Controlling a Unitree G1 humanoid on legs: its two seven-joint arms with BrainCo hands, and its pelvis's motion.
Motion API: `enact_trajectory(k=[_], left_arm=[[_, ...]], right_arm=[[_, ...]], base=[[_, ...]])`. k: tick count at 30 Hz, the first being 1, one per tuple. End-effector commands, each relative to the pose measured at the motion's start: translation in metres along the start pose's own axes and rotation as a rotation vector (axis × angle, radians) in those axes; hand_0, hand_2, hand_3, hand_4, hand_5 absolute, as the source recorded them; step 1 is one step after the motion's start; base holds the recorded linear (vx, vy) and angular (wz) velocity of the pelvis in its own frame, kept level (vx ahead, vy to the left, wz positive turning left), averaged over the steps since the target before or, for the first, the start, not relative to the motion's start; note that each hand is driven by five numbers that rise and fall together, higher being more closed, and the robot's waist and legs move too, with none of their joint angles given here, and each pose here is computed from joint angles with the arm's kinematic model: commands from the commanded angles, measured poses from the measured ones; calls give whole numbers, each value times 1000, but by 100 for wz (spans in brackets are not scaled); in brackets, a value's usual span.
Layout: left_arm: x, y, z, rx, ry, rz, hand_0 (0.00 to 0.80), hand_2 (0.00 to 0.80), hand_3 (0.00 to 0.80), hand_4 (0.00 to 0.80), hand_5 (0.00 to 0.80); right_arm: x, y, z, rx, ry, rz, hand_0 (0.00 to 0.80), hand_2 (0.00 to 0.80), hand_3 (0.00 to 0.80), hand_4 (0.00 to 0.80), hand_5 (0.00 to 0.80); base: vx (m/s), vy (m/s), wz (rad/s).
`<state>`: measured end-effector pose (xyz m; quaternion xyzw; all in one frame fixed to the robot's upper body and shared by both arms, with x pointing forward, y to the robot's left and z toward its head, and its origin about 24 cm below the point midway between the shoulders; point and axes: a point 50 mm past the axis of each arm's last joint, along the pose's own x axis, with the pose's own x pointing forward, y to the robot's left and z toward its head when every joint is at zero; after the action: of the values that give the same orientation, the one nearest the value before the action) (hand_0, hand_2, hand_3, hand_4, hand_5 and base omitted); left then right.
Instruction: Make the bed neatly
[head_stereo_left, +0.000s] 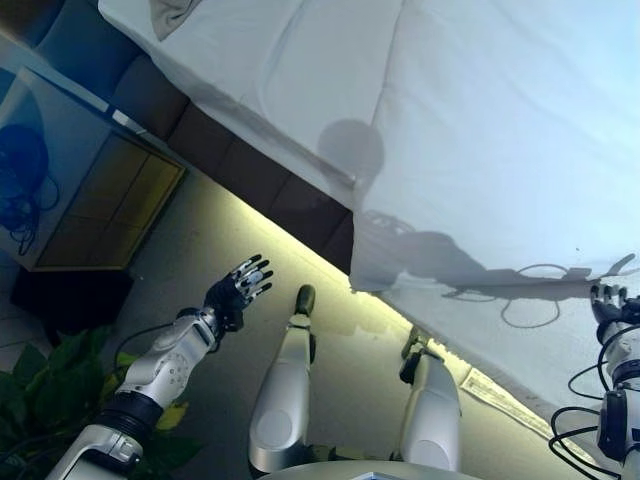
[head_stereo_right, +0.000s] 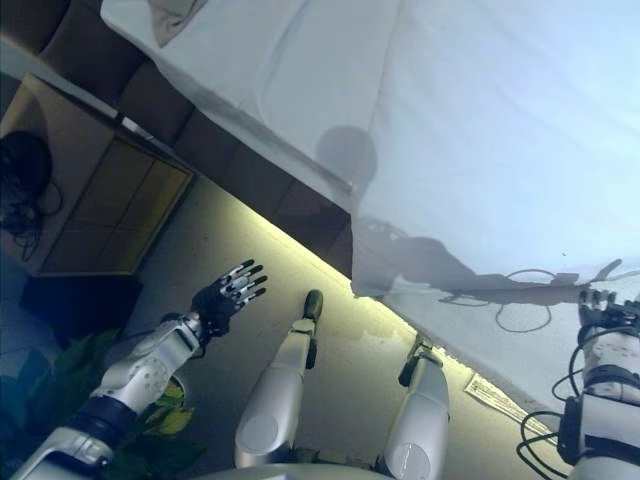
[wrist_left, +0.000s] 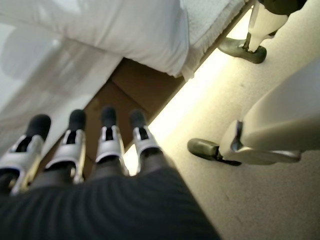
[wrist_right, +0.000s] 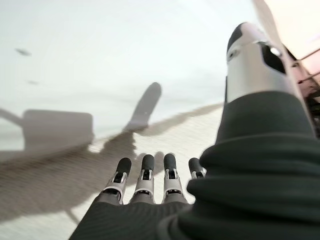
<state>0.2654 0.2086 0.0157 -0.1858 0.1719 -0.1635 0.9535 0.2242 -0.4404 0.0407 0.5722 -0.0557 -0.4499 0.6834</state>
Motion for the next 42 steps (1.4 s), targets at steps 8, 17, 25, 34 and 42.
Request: enact_trajectory(k=[8,17,25,34,42], left_arm=[[-9,9,26,42,-106,0,0,0,0,0,0],[-9,8,44,70,-158,-32,0,0,0,0,0],[-17,13,49,34,-169,-29,0,0,0,0,0],[-22,23,46,17,-121,-1,0,0,0,0,0],[-23,26,45,5,-112,2,0,0,0,0,0]], right_arm=[[-5,-22,28,43,-51,-11,0,0,0,0,0],[-3,28,11,43,5,283,0,0,0,0,0],[-7,84,19,-3,-15,408,0,0,0,0,0],[-10,104,32,-71,-48,389,0,0,0,0,0],[-18,138,32,-74,-46,439,800,800,800,800,800]], base=[[36,-66,0],[35,-34,8],[64,54,9],[7,8,-2],[0,0,0]])
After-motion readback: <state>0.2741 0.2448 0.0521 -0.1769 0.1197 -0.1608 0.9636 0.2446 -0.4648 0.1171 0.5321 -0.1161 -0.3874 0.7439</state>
